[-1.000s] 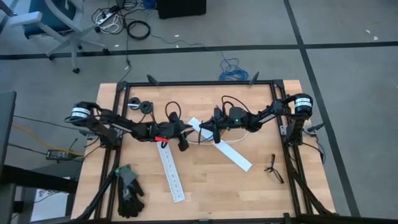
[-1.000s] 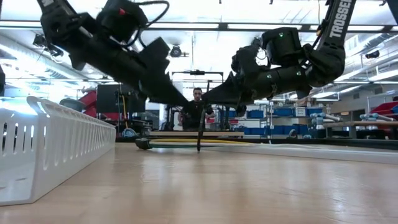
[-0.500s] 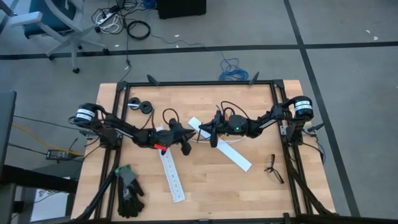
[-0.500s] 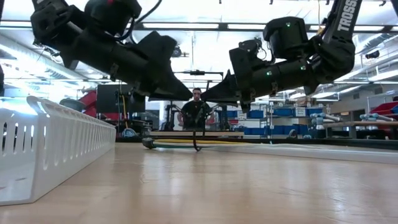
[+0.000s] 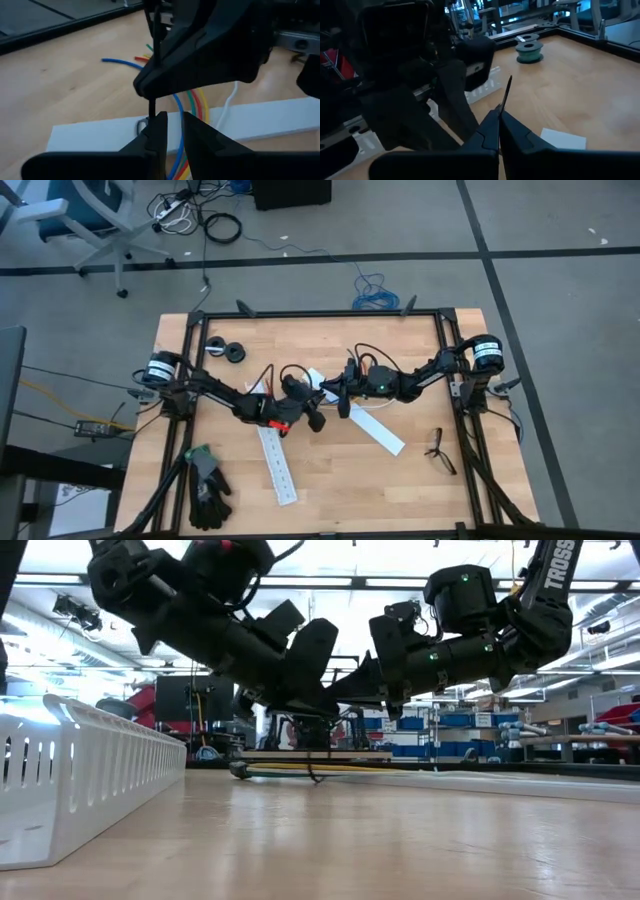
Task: Ziptie cables
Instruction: Wrap the cables together using the black zip tie
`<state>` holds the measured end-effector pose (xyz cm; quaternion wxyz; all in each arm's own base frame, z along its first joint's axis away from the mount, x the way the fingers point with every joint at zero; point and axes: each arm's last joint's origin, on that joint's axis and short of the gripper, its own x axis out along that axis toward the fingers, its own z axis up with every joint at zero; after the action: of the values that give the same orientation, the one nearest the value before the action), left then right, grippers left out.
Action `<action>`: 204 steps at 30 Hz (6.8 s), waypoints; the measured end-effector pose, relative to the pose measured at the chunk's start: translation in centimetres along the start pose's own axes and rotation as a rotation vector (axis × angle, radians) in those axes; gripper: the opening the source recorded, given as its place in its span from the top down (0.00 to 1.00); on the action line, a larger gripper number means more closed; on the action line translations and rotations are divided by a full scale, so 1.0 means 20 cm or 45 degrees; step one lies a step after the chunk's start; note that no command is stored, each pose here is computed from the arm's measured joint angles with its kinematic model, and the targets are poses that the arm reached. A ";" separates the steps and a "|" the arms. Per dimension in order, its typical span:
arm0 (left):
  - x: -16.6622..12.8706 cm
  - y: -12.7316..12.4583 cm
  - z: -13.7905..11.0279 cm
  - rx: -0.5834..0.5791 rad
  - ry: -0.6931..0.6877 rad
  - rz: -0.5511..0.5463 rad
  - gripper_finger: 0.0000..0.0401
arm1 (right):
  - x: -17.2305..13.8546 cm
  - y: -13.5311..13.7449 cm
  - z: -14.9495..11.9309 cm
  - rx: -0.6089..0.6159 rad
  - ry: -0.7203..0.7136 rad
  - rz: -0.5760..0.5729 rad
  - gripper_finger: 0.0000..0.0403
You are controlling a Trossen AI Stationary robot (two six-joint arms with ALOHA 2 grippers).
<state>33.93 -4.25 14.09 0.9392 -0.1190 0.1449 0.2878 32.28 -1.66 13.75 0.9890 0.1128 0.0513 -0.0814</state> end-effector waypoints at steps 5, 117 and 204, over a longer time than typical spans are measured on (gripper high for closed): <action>-0.03 -0.04 0.00 -0.018 -0.046 0.091 0.84 | 0.00 0.00 0.00 0.000 0.004 0.021 1.00; -0.02 0.00 -0.04 0.081 0.036 0.167 0.70 | -0.12 -0.09 0.27 -0.136 -0.042 -0.017 1.00; 0.14 0.11 -0.02 0.265 0.013 0.170 0.84 | -0.10 -0.14 0.34 -0.227 -0.094 0.087 1.00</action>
<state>34.78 -1.17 12.56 0.9245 -0.0122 0.1863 0.3324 30.33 -5.60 20.01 0.9985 0.0229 0.0179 -0.0469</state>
